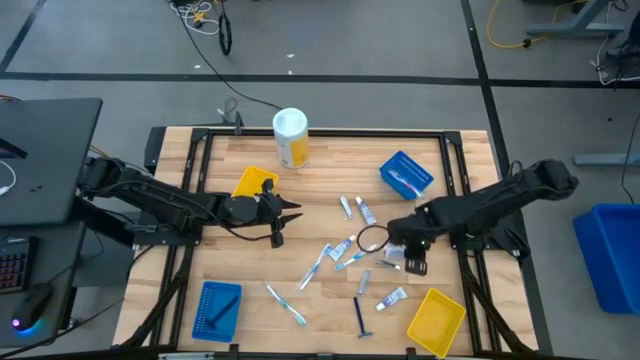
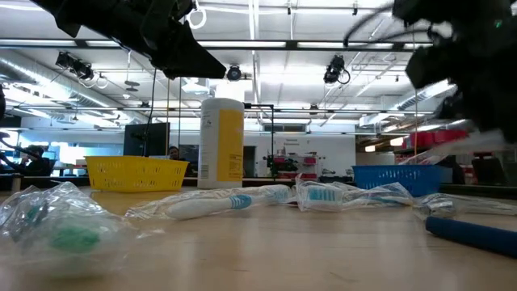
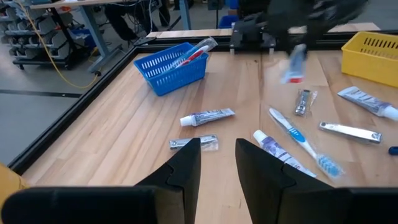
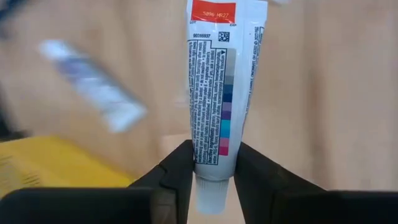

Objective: Pick & Place Travel size toiletries
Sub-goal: Put the white toothpaste into the bottom yellow bin

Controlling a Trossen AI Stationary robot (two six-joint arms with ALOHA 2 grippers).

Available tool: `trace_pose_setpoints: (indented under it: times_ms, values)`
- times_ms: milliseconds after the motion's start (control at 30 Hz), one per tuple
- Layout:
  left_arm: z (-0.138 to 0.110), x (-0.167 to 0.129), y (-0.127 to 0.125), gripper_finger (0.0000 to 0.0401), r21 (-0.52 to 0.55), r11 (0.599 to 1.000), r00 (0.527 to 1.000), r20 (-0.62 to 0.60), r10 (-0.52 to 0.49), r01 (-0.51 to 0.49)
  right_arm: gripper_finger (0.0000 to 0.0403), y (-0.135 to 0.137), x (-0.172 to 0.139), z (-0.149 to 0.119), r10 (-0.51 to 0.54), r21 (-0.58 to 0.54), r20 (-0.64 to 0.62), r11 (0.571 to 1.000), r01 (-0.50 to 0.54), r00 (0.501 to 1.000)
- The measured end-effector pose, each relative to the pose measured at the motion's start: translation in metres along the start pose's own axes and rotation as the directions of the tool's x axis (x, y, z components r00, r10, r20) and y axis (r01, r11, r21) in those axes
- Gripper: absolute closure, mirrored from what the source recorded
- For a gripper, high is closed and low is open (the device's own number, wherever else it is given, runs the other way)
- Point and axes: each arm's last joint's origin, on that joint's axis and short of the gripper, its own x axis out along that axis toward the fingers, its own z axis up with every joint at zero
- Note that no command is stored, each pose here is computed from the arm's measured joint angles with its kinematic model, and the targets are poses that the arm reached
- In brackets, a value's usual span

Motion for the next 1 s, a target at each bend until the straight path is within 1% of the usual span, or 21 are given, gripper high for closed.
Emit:
trace_pose_setpoints:
  times_ms: [67,200,333,467,600,733,833,1000]
  values:
    - [0.000,0.000,0.000,0.0292,-0.008,1.000,1.000,0.000,0.000,0.000,0.0299,0.015,-0.007,0.001,0.046,-0.042,0.006,0.998,-0.045,0.999]
    - [0.000,0.000,0.000,0.0292,-0.022,1.000,1.000,0.000,0.000,0.000,0.0298,0.043,-0.017,-0.008,0.074,-0.075,-0.014,0.994,-0.074,0.997]
    - [0.000,0.000,0.000,0.0292,-0.028,1.000,1.000,0.000,0.000,0.000,0.0299,0.069,-0.018,-0.029,0.107,-0.055,-0.082,0.992,-0.112,0.991]
    - [0.000,0.000,0.000,0.0292,-0.028,1.000,1.000,0.000,0.000,0.000,0.0296,0.093,-0.014,-0.056,0.128,-0.021,-0.148,0.991,-0.133,0.981]
    - [0.000,0.000,0.000,0.0292,-0.029,1.000,1.000,0.000,0.000,0.000,0.0294,0.112,-0.010,-0.081,0.135,-0.001,-0.154,0.991,-0.137,0.979]
    - [0.000,0.000,0.000,0.0292,-0.042,0.999,1.000,0.000,0.000,0.000,0.0295,0.123,-0.005,-0.098,0.129,-0.016,-0.085,0.991,-0.131,0.988]
    - [0.000,0.000,0.000,0.0292,-0.048,0.999,1.000,0.000,0.000,0.000,0.0293,0.125,0.004,-0.107,0.141,-0.037,-0.054,0.989,-0.143,0.989]
    - [0.000,0.000,0.000,0.0292,-0.048,0.999,1.000,0.000,0.000,0.000,0.0291,0.118,0.029,-0.114,0.213,-0.015,-0.093,0.976,-0.215,0.973]
